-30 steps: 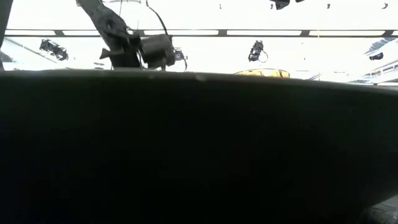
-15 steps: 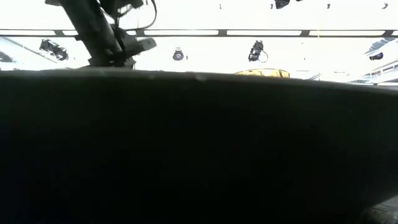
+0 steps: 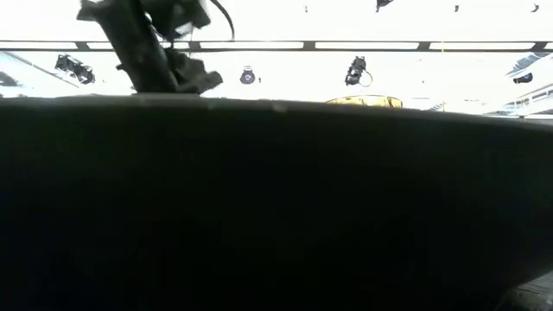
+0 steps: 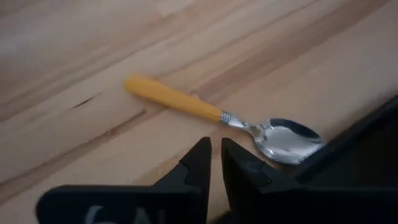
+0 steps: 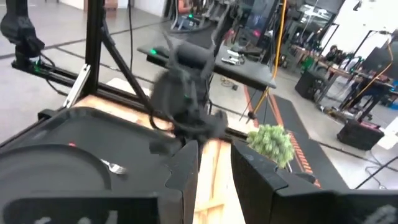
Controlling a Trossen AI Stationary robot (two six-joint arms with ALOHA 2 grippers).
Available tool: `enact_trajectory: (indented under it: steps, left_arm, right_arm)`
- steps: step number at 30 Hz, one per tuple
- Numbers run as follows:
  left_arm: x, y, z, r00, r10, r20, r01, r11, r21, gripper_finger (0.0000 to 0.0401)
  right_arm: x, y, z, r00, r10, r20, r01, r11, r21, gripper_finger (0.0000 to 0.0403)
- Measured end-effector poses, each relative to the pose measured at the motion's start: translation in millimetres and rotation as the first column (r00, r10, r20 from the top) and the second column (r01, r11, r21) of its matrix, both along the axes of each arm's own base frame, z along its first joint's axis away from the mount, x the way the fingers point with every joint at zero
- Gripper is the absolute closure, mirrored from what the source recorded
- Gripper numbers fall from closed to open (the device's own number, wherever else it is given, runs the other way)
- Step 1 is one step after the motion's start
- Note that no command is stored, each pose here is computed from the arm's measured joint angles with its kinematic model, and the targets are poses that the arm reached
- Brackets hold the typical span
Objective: Pick and place plate/cup/fork/spoon on tray
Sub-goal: Put the yellow spoon on the black serving tray to the left of the orange fork
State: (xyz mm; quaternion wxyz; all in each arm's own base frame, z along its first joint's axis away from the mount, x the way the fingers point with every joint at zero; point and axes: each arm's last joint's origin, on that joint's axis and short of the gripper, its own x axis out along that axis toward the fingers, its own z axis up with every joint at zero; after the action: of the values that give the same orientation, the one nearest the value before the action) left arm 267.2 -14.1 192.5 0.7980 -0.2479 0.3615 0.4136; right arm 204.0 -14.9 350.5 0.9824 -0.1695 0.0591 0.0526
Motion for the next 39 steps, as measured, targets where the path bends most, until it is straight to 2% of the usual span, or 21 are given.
enact_trajectory:
  steps: [3,7,11,16,21,25,31,36,39]
  left_arm:
    - [7,25,-7,0.997,-0.062,-0.051,0.059,0.997,-0.057,0.0332]
    - [11,51,-11,0.964,-0.242,-0.111,0.234,0.969,-0.080,0.0298]
    - [12,66,-9,0.889,-0.432,-0.151,0.428,0.902,-0.058,0.0267]
    - [18,84,0,0.808,-0.547,-0.219,0.558,0.830,-0.015,0.0240]
    - [32,94,9,0.693,-0.678,-0.245,0.694,0.720,-0.028,0.0226]
    - [44,97,7,0.602,-0.739,-0.304,0.759,0.648,-0.072,0.0225]
    - [60,101,-7,0.501,-0.789,-0.355,0.797,0.581,-0.167,0.0225]
    - [66,100,-23,0.412,-0.852,-0.325,0.835,0.495,-0.239,0.0225]
    - [67,99,-28,0.371,-0.868,-0.331,0.850,0.461,-0.254,0.0225]
  right_arm:
    - [2,0,-1,1.000,0.003,-0.005,-0.003,1.000,0.001,0.0300]
    - [3,0,-7,0.999,0.004,-0.055,-0.004,1.000,0.006,0.0300]
    - [2,0,-12,0.994,-0.010,-0.113,0.013,1.000,0.024,0.0300]
    - [3,-1,-18,0.989,-0.027,-0.143,0.039,0.996,0.079,0.0300]
    - [4,-3,-34,0.978,-0.102,-0.181,0.121,0.988,0.097,0.0300]
    - [4,-5,-35,0.971,-0.161,-0.179,0.178,0.981,0.083,0.0300]
    - [3,-5,-24,0.982,-0.173,-0.070,0.178,0.981,0.071,0.0300]
    - [3,-5,-19,0.984,-0.177,-0.031,0.179,0.977,0.120,0.0300]
    - [3,-3,-20,0.985,-0.167,-0.047,0.172,0.973,0.154,0.0300]
